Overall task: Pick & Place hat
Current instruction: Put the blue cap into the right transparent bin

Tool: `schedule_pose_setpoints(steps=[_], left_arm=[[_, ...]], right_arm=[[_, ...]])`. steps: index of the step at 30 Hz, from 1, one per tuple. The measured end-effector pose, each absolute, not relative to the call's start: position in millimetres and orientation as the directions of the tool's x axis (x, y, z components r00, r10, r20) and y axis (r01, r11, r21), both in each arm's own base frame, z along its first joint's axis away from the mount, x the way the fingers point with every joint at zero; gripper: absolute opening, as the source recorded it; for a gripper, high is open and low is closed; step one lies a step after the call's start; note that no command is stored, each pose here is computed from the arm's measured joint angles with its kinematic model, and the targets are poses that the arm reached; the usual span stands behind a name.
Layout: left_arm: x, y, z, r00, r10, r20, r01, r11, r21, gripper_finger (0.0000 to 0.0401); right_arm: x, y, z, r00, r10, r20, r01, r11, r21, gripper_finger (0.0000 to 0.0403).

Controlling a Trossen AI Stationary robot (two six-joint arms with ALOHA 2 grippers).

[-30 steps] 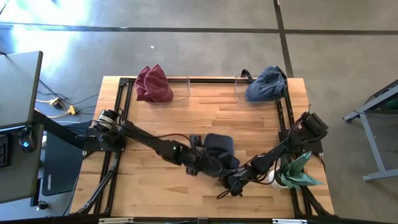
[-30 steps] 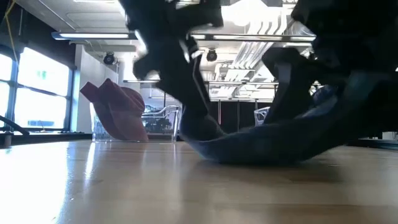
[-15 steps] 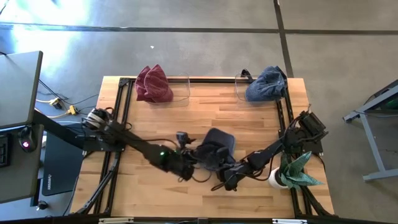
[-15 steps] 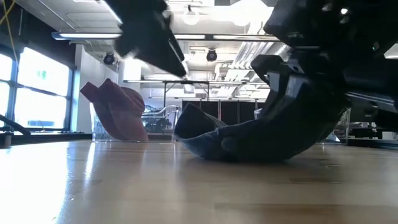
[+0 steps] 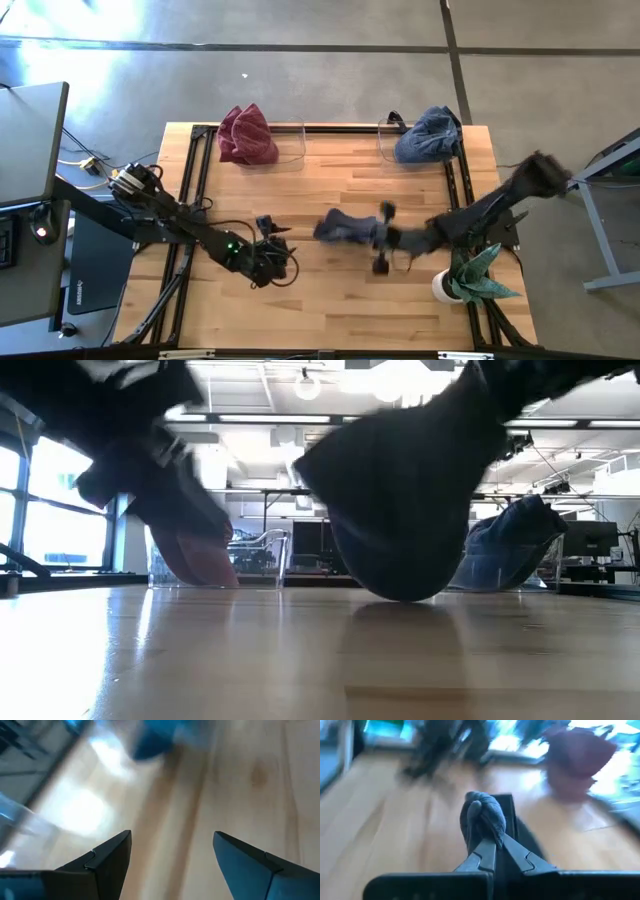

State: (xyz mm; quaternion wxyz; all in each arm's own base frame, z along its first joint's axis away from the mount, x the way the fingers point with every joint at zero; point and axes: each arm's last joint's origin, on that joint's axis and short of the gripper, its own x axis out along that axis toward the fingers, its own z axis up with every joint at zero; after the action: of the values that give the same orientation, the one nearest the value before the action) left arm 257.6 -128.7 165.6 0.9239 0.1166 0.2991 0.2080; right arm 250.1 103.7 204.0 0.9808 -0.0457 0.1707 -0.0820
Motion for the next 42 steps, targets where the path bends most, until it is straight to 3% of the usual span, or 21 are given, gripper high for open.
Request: schedule_pose_setpoints(steps=[5, 12, 21, 26, 34, 42], left_arm=[[254, -130, 153, 0.784, 0.346, -0.515, -0.268, 0.937, 0.222, 0.0275], [258, -133, 149, 0.800, 0.327, -0.504, -0.248, 0.944, 0.219, 0.0275], [260, -133, 149, 0.810, 0.328, -0.485, -0.239, 0.941, 0.238, 0.0275], [260, -133, 150, 0.813, 0.339, -0.473, -0.243, 0.936, 0.253, 0.0275], [260, -133, 150, 0.813, 0.338, -0.475, -0.241, 0.937, 0.254, 0.0275], [260, -135, 149, 0.816, 0.283, -0.503, -0.194, 0.956, 0.222, 0.0275]], right_arm=[[221, 54, 249, 0.931, -0.346, -0.114, 0.346, 0.938, -0.016, 0.0003], [175, 5, 294, 0.791, -0.603, 0.100, 0.609, 0.792, -0.048, 0.0002], [151, -47, 310, 0.590, -0.786, 0.186, 0.807, 0.565, -0.173, 0.0001], [151, -81, 302, 0.568, -0.806, 0.166, 0.816, 0.524, -0.246, 0.0001], [164, -122, 269, 0.617, -0.787, -0.028, 0.747, 0.596, -0.293, 0.0002], [161, -135, 247, 0.435, -0.880, -0.189, 0.824, 0.474, -0.310, 0.0002]])
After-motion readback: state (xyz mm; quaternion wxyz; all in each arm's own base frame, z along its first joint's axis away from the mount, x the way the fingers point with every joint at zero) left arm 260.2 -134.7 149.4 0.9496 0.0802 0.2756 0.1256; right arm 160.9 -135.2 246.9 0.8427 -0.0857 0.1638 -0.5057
